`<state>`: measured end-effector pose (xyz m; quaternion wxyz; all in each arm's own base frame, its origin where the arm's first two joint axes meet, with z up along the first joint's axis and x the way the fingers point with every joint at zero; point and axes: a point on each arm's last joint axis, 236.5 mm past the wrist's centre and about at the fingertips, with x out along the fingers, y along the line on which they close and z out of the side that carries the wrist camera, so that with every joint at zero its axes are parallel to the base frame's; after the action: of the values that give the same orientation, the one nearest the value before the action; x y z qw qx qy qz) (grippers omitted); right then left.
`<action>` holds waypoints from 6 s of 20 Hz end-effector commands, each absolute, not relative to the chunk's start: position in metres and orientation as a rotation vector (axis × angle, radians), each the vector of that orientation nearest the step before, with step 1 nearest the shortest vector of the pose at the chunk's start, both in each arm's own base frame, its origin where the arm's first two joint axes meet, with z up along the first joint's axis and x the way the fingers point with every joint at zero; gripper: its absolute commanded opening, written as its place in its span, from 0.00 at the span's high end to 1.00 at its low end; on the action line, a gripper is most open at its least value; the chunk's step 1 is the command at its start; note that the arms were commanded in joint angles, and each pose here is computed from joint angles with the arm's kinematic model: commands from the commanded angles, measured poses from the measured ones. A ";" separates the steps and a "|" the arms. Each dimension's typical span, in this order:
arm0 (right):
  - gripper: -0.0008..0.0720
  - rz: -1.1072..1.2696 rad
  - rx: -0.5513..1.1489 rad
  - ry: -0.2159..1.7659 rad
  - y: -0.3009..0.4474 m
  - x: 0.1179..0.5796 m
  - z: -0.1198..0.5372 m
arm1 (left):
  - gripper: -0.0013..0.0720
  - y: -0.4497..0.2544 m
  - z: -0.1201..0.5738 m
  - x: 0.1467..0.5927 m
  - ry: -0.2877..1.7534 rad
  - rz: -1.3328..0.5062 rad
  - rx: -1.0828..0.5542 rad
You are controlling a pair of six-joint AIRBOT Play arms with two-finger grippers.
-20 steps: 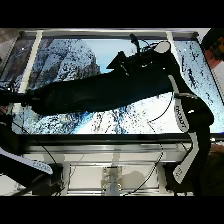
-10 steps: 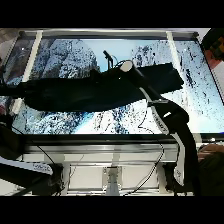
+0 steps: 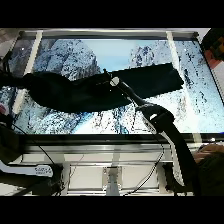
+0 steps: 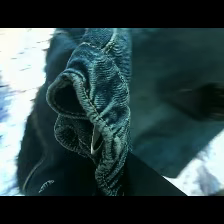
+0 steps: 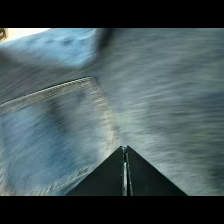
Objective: Fold the clothes and pants, and hang the long-sleeved shirts on hangers.
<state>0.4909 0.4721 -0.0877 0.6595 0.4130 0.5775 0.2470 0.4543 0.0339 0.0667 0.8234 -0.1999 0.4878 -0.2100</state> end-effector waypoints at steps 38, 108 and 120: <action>0.55 0.268 0.187 1.037 0.160 0.499 0.153 | 0.19 -0.402 0.062 0.521 0.685 -0.589 -0.749; 0.96 0.671 0.538 0.990 0.138 0.542 0.117 | 0.95 -0.147 -0.027 0.457 1.288 -0.475 -0.659; 0.96 0.769 0.404 1.241 0.238 0.512 0.013 | 0.95 -0.071 0.073 0.390 1.265 -0.374 -0.405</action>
<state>0.5237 0.2122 0.0412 0.7476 0.1997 0.5353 0.3387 0.4079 -0.0895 0.0457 0.7544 -0.2126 0.5904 -0.1927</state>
